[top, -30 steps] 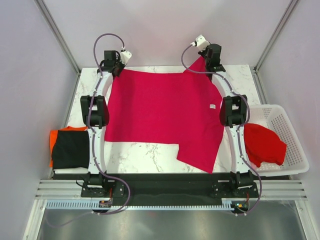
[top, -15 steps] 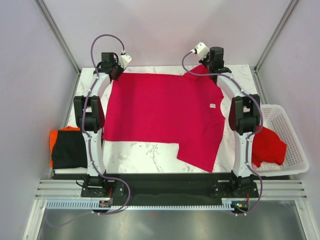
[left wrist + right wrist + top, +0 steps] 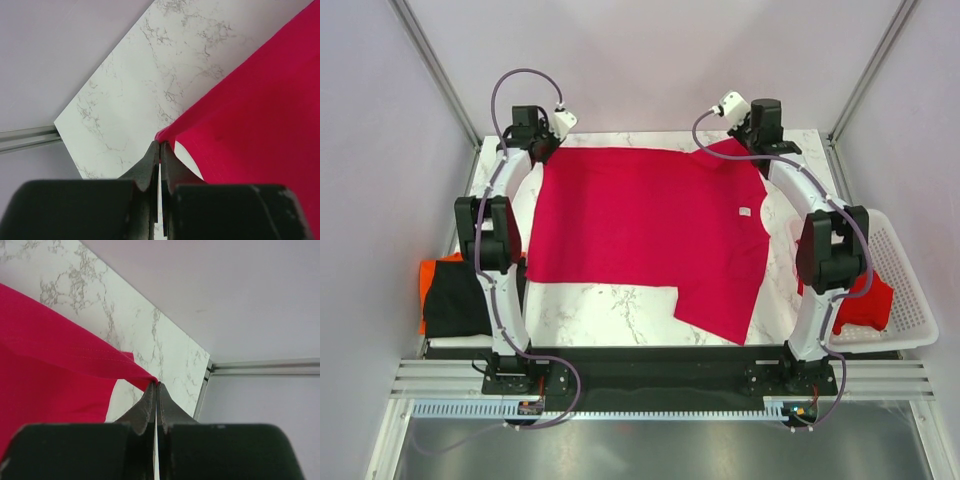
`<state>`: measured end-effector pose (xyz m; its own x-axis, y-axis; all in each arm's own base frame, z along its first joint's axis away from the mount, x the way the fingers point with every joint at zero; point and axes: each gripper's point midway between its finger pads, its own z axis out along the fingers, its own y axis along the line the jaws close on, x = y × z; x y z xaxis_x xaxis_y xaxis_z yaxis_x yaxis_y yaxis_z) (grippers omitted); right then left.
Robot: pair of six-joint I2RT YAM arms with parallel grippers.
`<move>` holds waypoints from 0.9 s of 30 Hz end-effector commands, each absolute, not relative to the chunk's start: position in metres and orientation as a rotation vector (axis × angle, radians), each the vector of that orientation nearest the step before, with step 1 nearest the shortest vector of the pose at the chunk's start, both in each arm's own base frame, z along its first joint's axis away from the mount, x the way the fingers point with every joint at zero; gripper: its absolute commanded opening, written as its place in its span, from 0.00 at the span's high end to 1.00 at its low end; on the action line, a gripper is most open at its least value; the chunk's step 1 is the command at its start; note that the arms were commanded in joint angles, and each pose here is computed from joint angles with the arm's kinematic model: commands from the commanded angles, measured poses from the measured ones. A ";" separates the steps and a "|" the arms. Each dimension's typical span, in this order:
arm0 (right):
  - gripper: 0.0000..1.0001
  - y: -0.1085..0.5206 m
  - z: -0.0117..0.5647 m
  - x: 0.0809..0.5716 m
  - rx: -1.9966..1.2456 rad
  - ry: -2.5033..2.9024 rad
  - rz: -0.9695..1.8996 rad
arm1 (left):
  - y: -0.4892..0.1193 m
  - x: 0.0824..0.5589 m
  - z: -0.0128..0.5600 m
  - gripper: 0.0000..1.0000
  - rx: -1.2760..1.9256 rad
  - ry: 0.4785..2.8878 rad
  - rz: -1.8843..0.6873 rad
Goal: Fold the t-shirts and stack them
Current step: Fold the tshirt
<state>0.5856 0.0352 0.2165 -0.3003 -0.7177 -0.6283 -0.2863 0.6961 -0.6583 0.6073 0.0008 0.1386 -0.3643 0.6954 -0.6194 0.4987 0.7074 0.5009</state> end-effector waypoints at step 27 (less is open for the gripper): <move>1.00 0.034 0.235 0.477 -0.714 1.990 -0.370 | 0.011 0.564 0.146 0.98 1.157 1.990 0.251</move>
